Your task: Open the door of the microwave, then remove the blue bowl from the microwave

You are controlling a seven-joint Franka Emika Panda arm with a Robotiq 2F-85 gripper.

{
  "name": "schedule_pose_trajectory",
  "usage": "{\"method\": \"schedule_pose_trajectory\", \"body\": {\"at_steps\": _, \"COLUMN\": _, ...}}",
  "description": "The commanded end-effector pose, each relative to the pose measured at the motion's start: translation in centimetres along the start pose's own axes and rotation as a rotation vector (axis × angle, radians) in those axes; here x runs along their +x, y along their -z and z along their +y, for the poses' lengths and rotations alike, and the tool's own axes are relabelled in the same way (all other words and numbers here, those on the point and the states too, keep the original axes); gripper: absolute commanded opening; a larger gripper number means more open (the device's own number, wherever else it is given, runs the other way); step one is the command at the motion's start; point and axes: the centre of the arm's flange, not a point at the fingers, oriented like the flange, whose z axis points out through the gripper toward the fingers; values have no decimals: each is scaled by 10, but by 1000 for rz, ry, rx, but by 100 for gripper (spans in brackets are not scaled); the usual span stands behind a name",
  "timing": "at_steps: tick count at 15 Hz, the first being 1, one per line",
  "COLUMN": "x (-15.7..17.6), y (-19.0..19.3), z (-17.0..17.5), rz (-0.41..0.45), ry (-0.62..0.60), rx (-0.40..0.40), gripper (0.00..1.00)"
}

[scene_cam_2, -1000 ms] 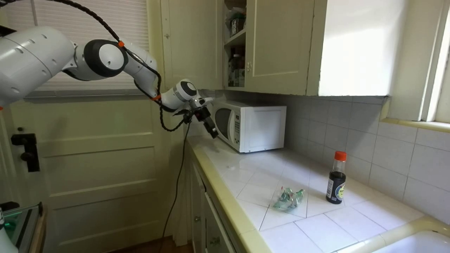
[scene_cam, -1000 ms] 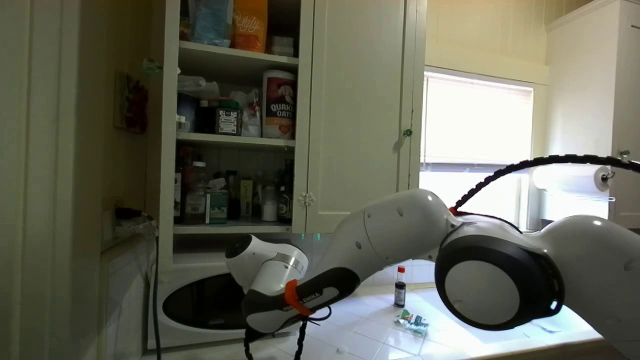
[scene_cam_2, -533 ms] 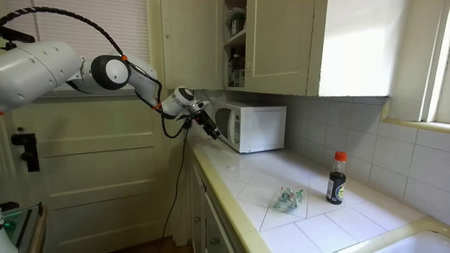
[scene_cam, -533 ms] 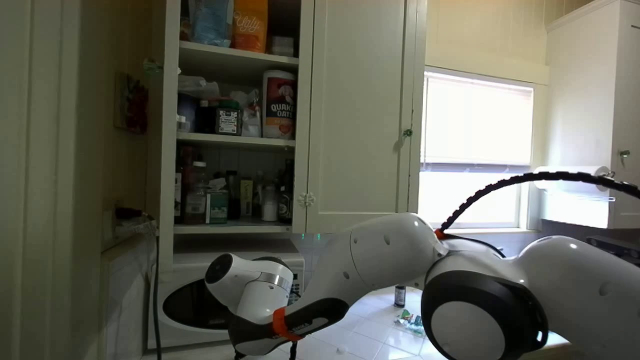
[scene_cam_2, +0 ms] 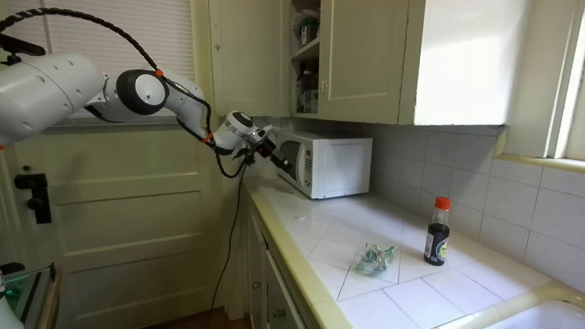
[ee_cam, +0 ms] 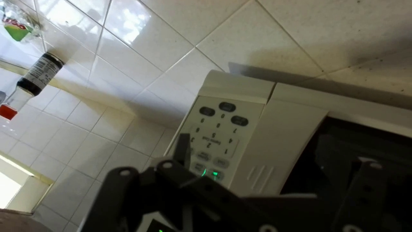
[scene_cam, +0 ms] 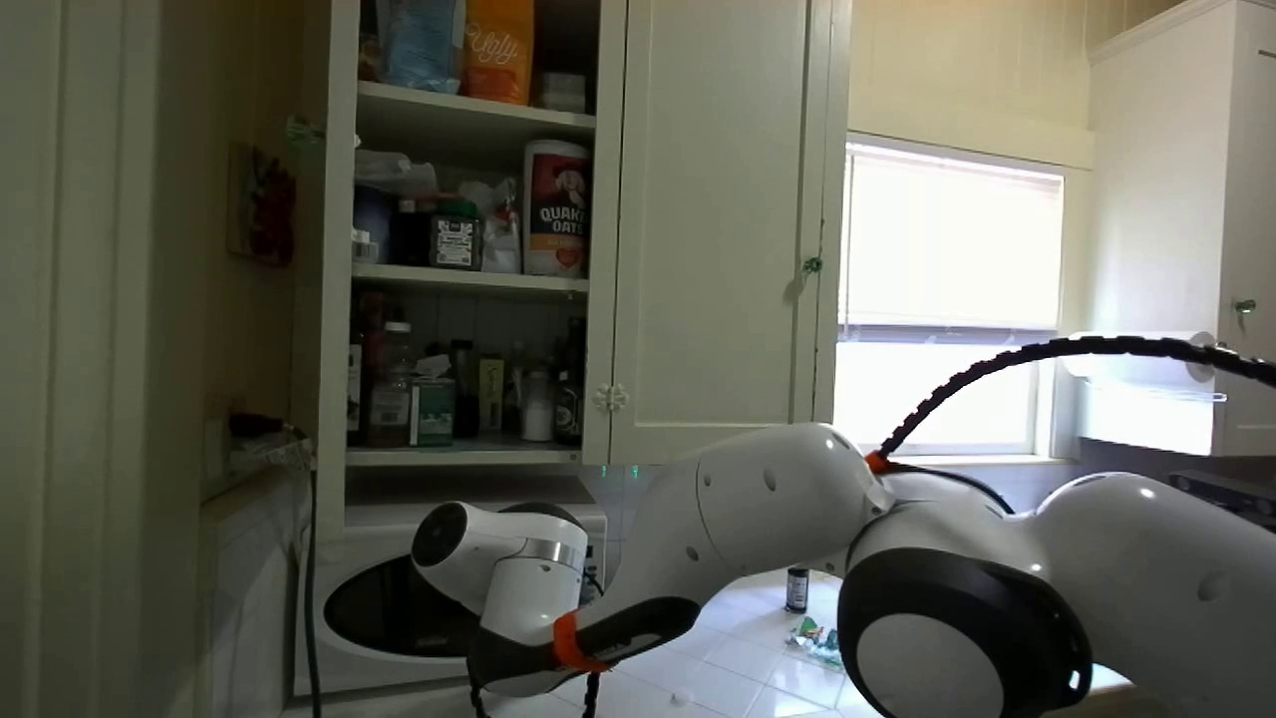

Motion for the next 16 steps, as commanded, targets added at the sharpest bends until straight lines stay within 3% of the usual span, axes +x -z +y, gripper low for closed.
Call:
{"method": "schedule_pose_trajectory", "body": {"at_steps": 1, "x": 3, "y": -6, "z": -12, "rz": 65, "ry": -23, "rx": 15, "gripper": 100}}
{"method": "schedule_pose_trajectory", "body": {"at_steps": 10, "x": 26, "y": -5, "z": -6, "rz": 161, "ry": -137, "rx": -40, "gripper": 100}}
{"method": "schedule_pose_trajectory", "body": {"at_steps": 16, "x": 15, "y": -10, "z": 18, "rz": 38, "ry": -263, "rx": -109, "gripper": 100}}
